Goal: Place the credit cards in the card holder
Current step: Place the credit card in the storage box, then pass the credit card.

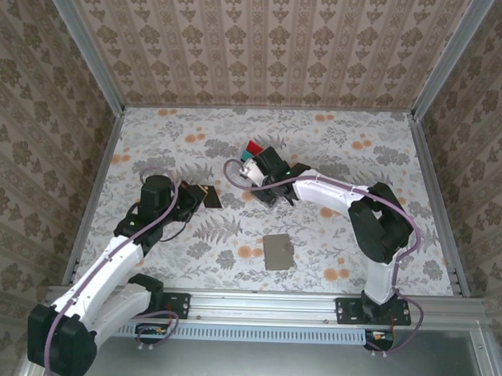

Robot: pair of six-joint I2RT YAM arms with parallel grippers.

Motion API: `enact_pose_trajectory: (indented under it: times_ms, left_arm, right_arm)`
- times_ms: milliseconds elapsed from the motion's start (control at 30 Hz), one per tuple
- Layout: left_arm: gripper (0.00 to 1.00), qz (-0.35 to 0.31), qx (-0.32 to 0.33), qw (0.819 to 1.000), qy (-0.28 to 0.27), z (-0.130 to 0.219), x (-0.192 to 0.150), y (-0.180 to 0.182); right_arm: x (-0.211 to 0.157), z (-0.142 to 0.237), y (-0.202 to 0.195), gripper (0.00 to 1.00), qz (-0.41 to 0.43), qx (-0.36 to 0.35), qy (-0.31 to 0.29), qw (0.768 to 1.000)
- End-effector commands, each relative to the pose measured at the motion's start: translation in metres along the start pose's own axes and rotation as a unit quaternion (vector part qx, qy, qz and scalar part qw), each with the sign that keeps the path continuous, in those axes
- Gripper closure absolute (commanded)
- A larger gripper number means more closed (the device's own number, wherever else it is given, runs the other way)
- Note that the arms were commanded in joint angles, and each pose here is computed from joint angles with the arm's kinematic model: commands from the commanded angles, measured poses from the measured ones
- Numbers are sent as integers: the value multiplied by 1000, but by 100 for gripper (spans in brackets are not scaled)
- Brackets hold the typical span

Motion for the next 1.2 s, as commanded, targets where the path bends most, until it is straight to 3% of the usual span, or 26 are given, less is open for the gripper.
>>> enact_pose_trajectory:
  times_ms: [0, 233, 333, 400, 533, 700, 833, 1167]
  left_arm:
    - [100, -9, -9, 1000, 1, -1, 1, -2]
    - [100, -51, -60, 997, 20, -8, 2, -23]
    - [100, -70, -97, 992, 35, -15, 1, -37]
    - [100, -81, -122, 988, 49, -22, -1, -49]
    - [100, -108, -167, 977, 80, -35, -14, -75]
    - [100, -128, -214, 962, 108, -50, -26, -103]
    - [100, -117, -243, 955, 120, -61, -32, -116]
    - [100, -107, -257, 952, 127, -65, -38, -122]
  right_arm:
    - [2, 15, -1, 78, -21, -4, -8, 1000]
    - [22, 76, -11, 72, -137, 0, -73, 988]
    - [15, 101, -23, 72, -257, 16, -57, 965]
    - [3, 111, -34, 71, -376, 66, -43, 923]
    - [-7, 131, -25, 68, -490, 229, -95, 836]
    - [-7, 148, -11, 60, -538, 308, -106, 777]
    - [-5, 150, -6, 62, -556, 340, -113, 750]
    - [1, 134, -3, 64, -584, 377, -95, 713]
Point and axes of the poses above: each hand's point on the last joint's axis, 136 mm out from that joint toward the fingers, its own z axis back along the fingers, its own y axis along the line the jaws close on, x = y × z, the point moved 5 cm from there along z, back along the fingers, and after that the axes turned 9 degrees about -z, right-handed, at the moved point
